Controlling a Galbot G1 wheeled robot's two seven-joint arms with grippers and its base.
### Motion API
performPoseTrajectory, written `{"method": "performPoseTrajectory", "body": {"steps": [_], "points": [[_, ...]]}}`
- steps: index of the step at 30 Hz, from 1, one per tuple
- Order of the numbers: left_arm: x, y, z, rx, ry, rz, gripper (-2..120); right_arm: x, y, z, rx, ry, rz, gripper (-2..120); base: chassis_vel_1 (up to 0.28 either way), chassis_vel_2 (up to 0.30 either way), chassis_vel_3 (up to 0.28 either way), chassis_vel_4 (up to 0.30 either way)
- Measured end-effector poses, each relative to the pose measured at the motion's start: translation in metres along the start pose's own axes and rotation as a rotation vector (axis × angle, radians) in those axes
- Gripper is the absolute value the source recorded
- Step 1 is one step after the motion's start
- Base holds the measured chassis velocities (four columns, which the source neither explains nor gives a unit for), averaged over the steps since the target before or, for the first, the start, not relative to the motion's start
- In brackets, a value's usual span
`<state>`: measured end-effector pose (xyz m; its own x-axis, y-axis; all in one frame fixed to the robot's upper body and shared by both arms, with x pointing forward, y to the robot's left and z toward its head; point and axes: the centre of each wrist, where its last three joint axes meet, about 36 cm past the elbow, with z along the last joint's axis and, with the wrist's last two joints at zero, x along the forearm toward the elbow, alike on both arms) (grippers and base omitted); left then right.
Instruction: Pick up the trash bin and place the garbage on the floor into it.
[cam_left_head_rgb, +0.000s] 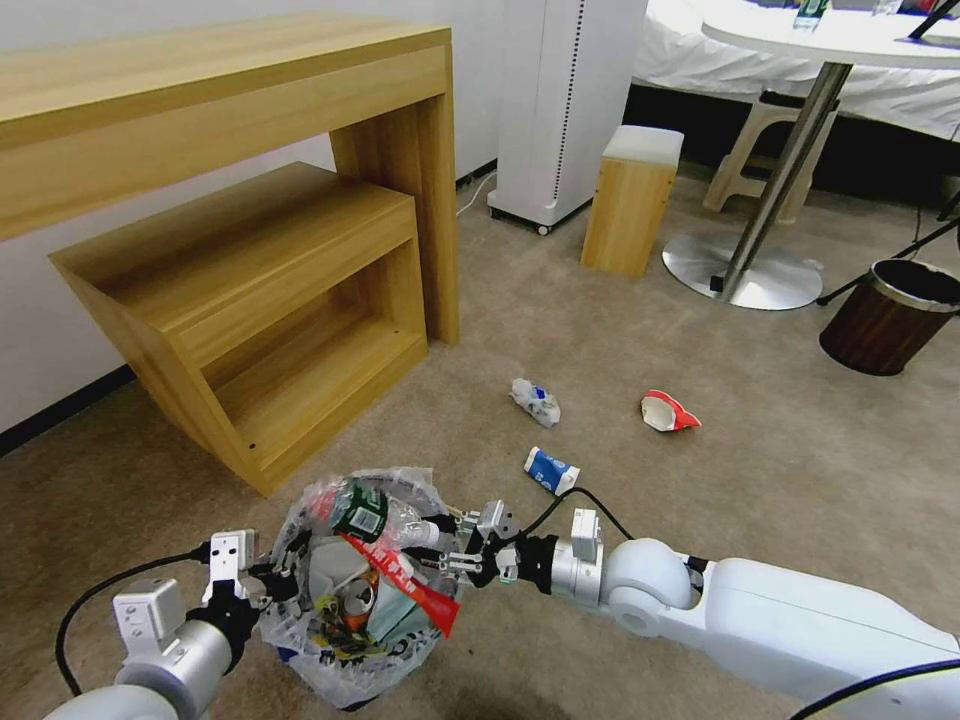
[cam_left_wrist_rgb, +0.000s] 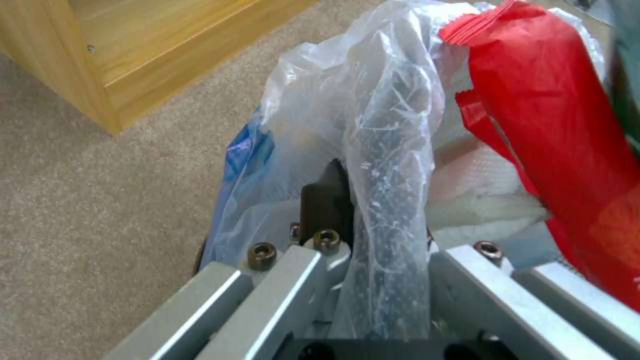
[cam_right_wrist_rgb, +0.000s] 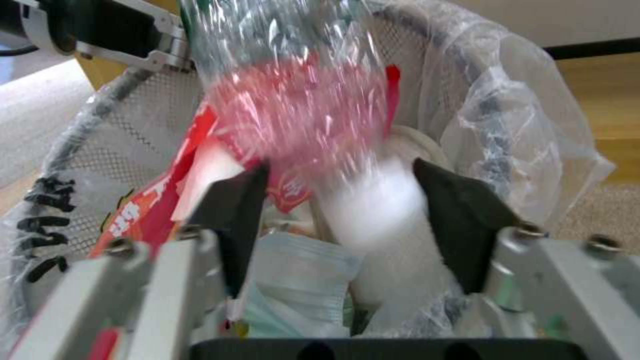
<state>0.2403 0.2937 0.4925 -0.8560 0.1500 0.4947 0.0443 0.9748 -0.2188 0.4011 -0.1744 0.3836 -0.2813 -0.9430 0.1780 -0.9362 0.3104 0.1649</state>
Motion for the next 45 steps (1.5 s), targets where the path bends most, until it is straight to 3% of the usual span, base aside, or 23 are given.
{"method": "performPoseTrajectory", "body": {"steps": [7, 10, 22, 34, 45], "points": [[-0.001, 0.001, 0.001, 0.005, 0.001, -0.003, 1, 0.0, -0.001, -0.006, 0.011, -0.005, 0.001, 92, 0.0, 0.0, 0.0, 0.0], [-0.001, 0.001, 0.001, 0.007, 0.002, -0.004, 1, 0.0, -0.001, -0.007, 0.011, -0.007, 0.001, 99, 0.0, 0.0, 0.0, 0.0], [-0.005, 0.004, 0.004, 0.009, 0.015, -0.001, 1, -0.01, 0.004, -0.018, -0.004, -0.05, 0.037, 100, 0.0, 0.0, 0.0, 0.0], [-0.014, 0.016, 0.008, 0.033, 0.079, -0.037, 1, -0.003, 0.003, -0.045, -0.019, -0.131, 0.067, 100, 0.0, 0.0, 0.0, 0.0], [-0.025, 0.036, 0.016, 0.077, 0.217, -0.081, 1, 0.039, -0.011, -0.043, -0.011, -0.142, 0.19, 100, 0.0, 0.0, 0.0, 0.0]]}}
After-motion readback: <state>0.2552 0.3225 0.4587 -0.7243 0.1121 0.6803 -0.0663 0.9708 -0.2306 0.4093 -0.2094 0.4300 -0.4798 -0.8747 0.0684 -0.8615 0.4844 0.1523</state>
